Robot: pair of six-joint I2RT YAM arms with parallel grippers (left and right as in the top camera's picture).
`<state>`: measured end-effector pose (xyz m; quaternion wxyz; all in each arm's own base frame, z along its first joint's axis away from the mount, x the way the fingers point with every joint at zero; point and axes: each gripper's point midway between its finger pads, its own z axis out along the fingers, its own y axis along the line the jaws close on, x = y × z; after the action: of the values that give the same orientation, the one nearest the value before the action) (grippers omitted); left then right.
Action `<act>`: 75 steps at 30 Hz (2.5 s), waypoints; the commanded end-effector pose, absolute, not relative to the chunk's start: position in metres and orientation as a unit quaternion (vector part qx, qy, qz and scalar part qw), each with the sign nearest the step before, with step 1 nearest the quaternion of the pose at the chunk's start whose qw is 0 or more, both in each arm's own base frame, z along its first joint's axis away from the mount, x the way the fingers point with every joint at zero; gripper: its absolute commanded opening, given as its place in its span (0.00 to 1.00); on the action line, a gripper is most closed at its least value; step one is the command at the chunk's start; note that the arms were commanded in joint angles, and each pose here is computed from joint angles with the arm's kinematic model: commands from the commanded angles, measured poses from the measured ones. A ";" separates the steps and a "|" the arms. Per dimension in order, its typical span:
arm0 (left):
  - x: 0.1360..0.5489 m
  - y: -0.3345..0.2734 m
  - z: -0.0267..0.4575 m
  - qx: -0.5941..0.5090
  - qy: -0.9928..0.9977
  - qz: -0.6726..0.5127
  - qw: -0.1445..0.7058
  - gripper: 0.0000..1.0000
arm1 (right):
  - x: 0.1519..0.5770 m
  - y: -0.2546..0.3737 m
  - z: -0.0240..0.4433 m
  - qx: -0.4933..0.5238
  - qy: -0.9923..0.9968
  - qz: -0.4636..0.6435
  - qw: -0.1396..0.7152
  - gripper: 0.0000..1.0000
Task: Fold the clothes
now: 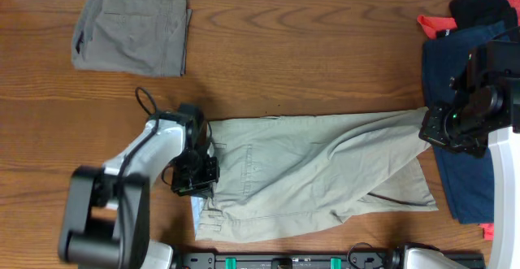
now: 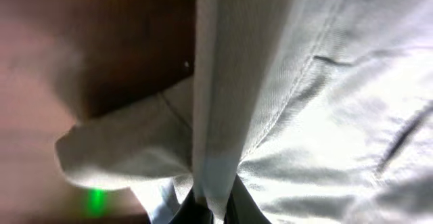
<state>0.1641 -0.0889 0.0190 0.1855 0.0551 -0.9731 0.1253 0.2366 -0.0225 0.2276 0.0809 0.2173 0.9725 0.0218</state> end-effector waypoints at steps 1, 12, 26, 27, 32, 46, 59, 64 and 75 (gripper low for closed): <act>0.172 -0.090 0.045 0.044 -0.980 0.136 0.139 0.06 | 0.235 -0.025 0.229 0.213 0.973 0.016 0.086 0.01; 0.133 -0.083 0.091 0.051 -0.981 0.139 0.128 0.06 | 0.222 -0.024 0.227 0.219 0.974 0.014 0.060 0.01; 0.135 -0.086 0.099 0.049 -0.982 0.155 0.098 0.35 | 0.212 -0.015 0.234 0.198 0.977 0.036 0.065 0.01; 0.136 -0.086 0.099 0.048 -0.982 0.155 0.097 0.36 | 0.212 -0.015 0.235 0.198 0.977 0.036 0.066 0.01; 0.137 -0.087 0.099 0.048 -0.982 0.156 0.093 0.43 | 0.212 -0.015 0.235 0.196 0.978 0.036 0.066 0.01; 0.233 -0.105 0.054 0.030 -0.983 0.180 -0.010 0.66 | 0.228 -0.011 0.238 0.193 0.975 0.055 0.096 0.01; 0.294 -0.057 0.022 0.078 -0.990 0.096 -0.071 0.69 | 0.228 -0.011 0.238 0.191 0.975 0.055 0.096 0.01; 0.298 -0.077 0.028 0.054 -0.983 0.157 -0.075 0.69 | 0.228 -0.011 0.238 0.192 0.975 0.055 0.097 0.01; 0.291 -0.082 0.013 0.055 -0.983 0.167 -0.043 0.69 | 0.226 -0.011 0.237 0.190 0.976 0.054 0.093 0.01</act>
<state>0.2890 -0.0786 0.0183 -0.0547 0.0635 -0.9834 0.1607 0.2273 -0.0092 0.2345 0.0853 0.1973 0.9750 0.0562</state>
